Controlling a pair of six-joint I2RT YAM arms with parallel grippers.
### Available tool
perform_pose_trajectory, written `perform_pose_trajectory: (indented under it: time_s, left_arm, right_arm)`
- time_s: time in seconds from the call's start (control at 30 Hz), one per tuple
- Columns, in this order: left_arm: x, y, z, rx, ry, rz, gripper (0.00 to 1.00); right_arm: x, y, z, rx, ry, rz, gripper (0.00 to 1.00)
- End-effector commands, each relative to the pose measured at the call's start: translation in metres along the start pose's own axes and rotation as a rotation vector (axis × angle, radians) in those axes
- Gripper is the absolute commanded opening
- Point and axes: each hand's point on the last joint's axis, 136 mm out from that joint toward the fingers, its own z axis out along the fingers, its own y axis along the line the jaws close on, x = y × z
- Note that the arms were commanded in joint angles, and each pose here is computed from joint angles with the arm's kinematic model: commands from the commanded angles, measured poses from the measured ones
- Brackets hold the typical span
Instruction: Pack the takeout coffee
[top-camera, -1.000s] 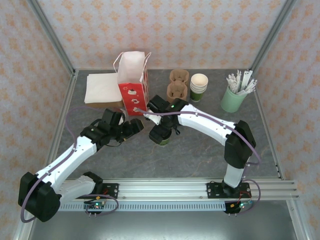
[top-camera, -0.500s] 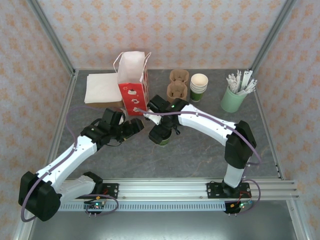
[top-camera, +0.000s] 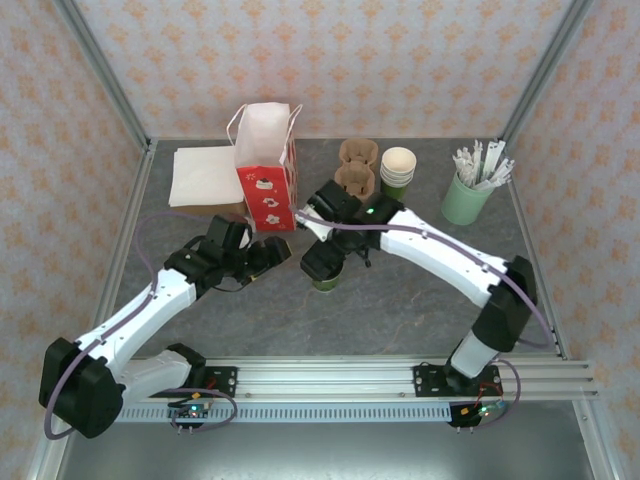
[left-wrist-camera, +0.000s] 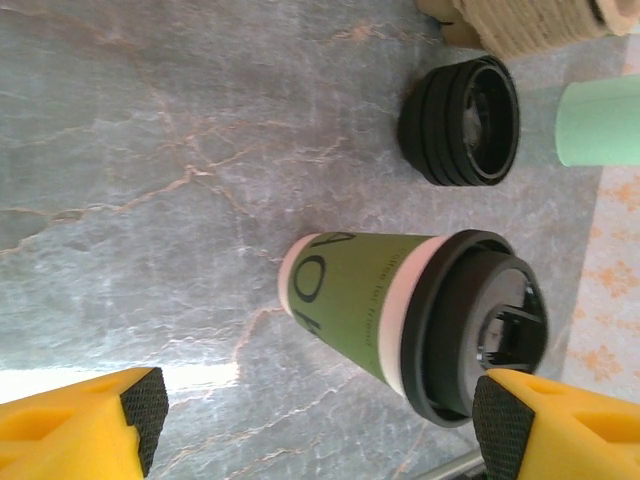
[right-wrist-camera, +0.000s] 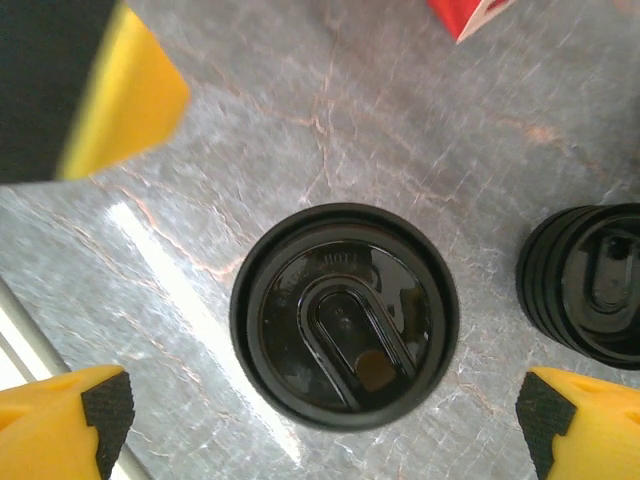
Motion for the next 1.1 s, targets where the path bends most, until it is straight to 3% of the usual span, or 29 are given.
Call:
perform_pose_trajectory:
  time_s: [0.0, 0.07, 0.17, 0.3, 0.47, 0.7, 1.07]
  left_arm:
    - [-0.014, -0.038, -0.008, 0.133, -0.018, 0.014, 0.83]
    - [-0.014, -0.047, -0.006, 0.164, 0.002, 0.016, 0.82]
    - [-0.014, -0.050, -0.002, 0.168, 0.023, 0.021, 0.78]
    - [-0.014, -0.048, 0.006, 0.155, 0.043, 0.029, 0.72]
    - [-0.011, -0.044, 0.019, 0.144, 0.080, 0.019, 0.64]
    - [-0.007, -0.038, 0.030, 0.129, 0.115, 0.019, 0.61]
    - [-0.001, -0.033, 0.042, 0.112, 0.153, 0.012, 0.57]
  right_arm:
    - [-0.003, -0.013, -0.028, -0.037, -0.109, 0.181, 0.99]
    - [0.000, -0.027, -0.031, -0.072, -0.140, 0.345, 1.00]
    - [0.012, -0.042, -0.027, -0.167, -0.112, 0.573, 0.92]
    - [0.028, -0.044, -0.014, -0.247, -0.042, 0.738, 0.86]
    - [0.047, -0.054, 0.004, -0.251, -0.029, 0.846, 0.74]
    - [0.060, -0.048, 0.026, -0.323, 0.010, 0.915, 0.55]
    - [0.061, -0.044, 0.040, -0.366, 0.033, 0.946, 0.50]
